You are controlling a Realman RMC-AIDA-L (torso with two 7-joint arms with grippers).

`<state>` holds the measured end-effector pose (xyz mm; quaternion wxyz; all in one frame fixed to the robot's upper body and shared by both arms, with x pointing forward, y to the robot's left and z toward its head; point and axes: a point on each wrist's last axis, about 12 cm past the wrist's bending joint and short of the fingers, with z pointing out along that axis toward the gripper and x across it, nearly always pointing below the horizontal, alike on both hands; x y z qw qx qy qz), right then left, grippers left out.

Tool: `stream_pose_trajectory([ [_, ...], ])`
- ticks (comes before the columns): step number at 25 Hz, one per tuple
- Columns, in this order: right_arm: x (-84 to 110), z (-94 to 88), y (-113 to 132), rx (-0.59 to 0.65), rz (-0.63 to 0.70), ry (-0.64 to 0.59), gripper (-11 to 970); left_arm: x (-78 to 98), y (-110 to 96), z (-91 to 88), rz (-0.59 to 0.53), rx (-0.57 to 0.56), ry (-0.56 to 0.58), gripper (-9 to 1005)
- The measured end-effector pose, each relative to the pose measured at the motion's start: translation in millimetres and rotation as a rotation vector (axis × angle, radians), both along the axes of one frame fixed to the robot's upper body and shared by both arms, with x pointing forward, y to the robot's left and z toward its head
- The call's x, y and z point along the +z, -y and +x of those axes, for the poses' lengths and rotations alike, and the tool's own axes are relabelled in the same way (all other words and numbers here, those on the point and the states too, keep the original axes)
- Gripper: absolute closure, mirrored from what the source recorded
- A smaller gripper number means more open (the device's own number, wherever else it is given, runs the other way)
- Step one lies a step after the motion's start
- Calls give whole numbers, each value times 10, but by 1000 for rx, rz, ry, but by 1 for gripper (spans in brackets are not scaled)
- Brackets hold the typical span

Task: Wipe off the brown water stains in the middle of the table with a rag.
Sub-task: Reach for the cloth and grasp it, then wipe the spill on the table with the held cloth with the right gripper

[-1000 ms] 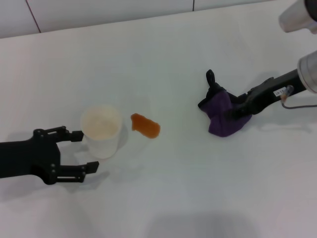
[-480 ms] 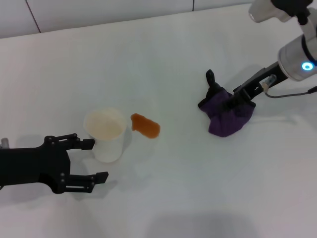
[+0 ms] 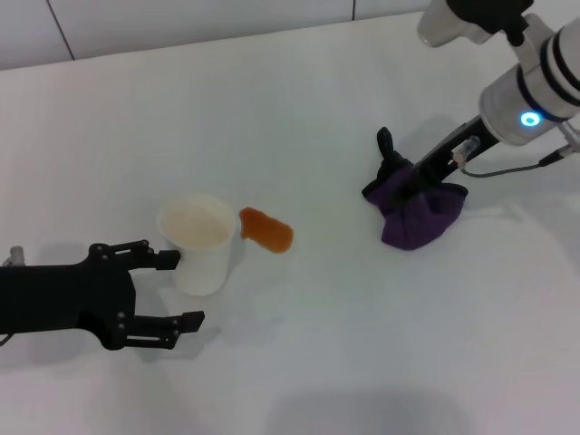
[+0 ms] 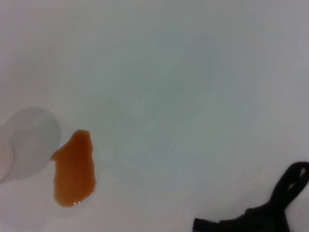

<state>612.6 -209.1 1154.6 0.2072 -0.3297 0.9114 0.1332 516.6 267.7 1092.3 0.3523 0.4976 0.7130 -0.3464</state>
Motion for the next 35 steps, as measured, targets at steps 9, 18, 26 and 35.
stream_pose_trajectory([
  [9,-43,33,-79,23,-15,5,383,17,26,38,6,-5,11,120],
  [18,-109,22,-131,51,-47,-9,672,33,33,53,9,-8,18,120],
  [26,-145,31,-121,44,-49,-10,878,34,45,60,8,-12,18,120],
  [35,-138,-61,-367,200,-64,8,889,28,69,53,11,-27,13,120],
])
